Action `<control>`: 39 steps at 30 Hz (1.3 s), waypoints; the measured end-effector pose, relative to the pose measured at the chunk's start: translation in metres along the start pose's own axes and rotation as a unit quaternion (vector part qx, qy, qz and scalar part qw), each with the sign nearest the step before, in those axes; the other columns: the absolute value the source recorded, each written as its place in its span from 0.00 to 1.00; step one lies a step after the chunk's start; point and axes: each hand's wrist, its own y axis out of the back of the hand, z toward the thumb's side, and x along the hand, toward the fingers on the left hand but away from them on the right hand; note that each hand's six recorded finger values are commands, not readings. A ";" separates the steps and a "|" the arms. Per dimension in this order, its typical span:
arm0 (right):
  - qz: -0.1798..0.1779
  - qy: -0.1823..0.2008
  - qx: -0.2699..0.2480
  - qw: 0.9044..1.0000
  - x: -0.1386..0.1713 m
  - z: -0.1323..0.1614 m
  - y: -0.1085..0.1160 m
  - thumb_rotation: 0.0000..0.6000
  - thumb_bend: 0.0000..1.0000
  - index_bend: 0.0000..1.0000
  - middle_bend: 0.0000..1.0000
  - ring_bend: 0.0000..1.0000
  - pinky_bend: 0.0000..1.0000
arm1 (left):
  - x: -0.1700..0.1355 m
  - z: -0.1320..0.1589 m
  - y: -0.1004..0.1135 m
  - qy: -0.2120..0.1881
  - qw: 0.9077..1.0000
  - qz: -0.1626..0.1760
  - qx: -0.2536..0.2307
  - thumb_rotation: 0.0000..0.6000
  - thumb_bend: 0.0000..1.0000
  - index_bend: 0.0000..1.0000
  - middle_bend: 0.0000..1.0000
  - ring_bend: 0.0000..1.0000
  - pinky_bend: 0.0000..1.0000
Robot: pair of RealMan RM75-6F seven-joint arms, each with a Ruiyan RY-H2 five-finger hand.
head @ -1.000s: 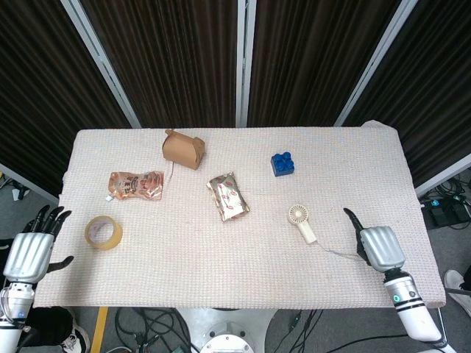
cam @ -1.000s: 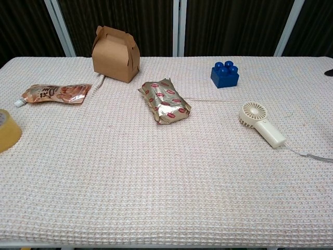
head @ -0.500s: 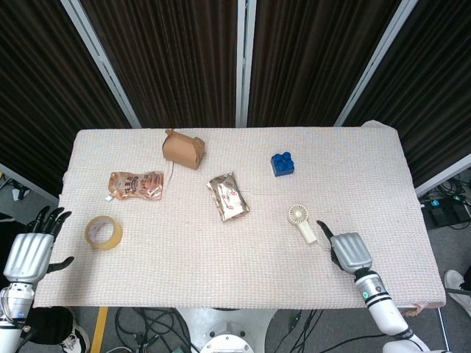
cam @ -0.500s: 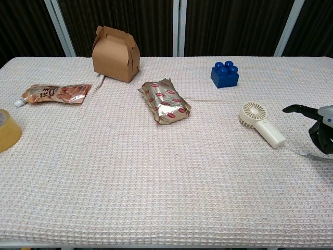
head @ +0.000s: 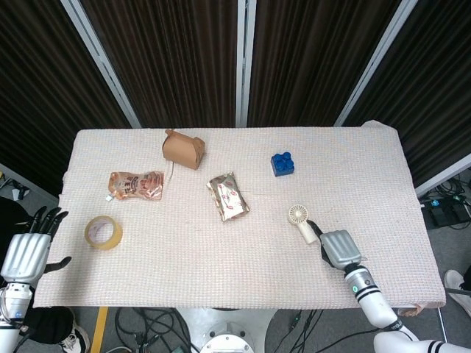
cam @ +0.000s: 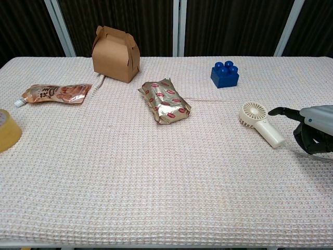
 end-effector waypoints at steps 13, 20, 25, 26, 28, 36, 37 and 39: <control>0.018 -0.010 0.005 1.000 -0.006 0.000 -0.007 1.00 1.00 0.04 0.98 0.88 0.91 | 0.000 0.000 -0.001 -0.002 1.000 0.000 0.000 1.00 0.00 0.13 0.09 0.03 0.26; 0.020 -0.007 0.006 1.000 -0.006 0.003 -0.008 1.00 1.00 0.04 0.98 0.88 0.91 | -0.001 0.001 0.001 -0.005 1.000 0.002 0.000 1.00 0.00 0.13 0.09 0.03 0.26; 0.013 -0.006 0.007 1.000 -0.006 0.005 -0.004 1.00 1.00 0.04 0.98 0.88 0.91 | -0.001 0.002 0.002 -0.006 1.000 0.004 -0.001 1.00 0.00 0.13 0.09 0.03 0.26; 0.012 -0.005 0.006 1.000 -0.006 0.006 -0.004 1.00 1.00 0.04 0.98 0.88 0.91 | -0.001 0.002 0.002 -0.006 1.000 0.005 -0.001 1.00 0.00 0.13 0.09 0.03 0.26; 0.012 -0.004 0.007 1.000 -0.006 0.007 -0.003 1.00 1.00 0.04 0.98 0.88 0.91 | -0.001 0.002 0.003 -0.006 1.000 0.005 -0.001 1.00 0.00 0.13 0.09 0.03 0.26; 0.020 -0.007 0.009 1.000 -0.006 0.007 -0.007 1.00 1.00 0.05 0.98 0.88 0.91 | -0.001 0.001 0.002 -0.005 1.000 0.001 0.001 1.00 0.00 0.13 0.09 0.03 0.26; 0.020 -0.007 0.010 1.000 -0.006 0.007 -0.007 1.00 1.00 0.05 0.98 0.88 0.91 | -0.001 0.001 0.002 -0.004 1.000 0.001 0.001 1.00 0.00 0.13 0.09 0.03 0.26; 0.021 -0.007 0.011 1.000 -0.006 0.008 -0.008 1.00 1.00 0.05 0.98 0.88 0.91 | -0.001 0.001 0.002 -0.005 1.000 0.002 0.001 1.00 0.00 0.13 0.09 0.03 0.26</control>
